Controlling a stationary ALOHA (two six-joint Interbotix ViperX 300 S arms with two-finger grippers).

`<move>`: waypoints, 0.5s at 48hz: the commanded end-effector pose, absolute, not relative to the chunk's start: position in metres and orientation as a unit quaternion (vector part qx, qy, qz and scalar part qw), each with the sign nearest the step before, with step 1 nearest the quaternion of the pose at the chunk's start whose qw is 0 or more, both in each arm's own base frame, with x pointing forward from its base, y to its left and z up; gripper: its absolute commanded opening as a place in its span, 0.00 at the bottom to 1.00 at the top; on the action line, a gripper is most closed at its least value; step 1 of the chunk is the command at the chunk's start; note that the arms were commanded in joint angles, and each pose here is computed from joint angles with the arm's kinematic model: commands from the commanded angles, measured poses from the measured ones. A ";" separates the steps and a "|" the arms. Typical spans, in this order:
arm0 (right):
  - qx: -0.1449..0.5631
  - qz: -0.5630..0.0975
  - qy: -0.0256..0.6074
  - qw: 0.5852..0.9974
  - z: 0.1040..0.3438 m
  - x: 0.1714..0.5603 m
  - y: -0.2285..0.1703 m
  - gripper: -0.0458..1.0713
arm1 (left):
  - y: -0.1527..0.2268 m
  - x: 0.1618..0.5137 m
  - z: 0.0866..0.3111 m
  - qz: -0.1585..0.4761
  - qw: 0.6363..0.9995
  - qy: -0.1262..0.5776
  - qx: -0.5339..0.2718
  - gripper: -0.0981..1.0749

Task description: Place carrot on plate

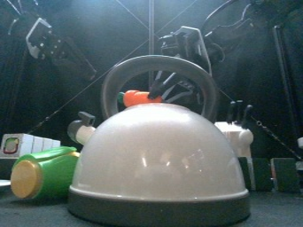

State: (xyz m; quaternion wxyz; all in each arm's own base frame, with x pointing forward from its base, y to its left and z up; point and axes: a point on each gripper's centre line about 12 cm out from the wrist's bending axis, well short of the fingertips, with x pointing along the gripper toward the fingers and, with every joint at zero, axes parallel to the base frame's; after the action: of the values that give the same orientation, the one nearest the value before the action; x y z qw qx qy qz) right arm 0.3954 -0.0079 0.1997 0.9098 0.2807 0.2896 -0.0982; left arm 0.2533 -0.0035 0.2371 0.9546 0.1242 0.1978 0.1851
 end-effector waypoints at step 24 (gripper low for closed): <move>0.268 -0.171 0.358 0.878 0.184 0.449 -0.063 0.65 | 0.022 0.230 0.218 0.095 0.971 0.217 0.043 0.86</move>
State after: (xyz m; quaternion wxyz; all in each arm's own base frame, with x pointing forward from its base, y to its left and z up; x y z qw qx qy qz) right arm 0.4378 -0.0556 0.1654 0.8701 0.2752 0.3721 -0.1698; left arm 0.2301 0.0233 0.2099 0.9664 0.0460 0.2319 0.1009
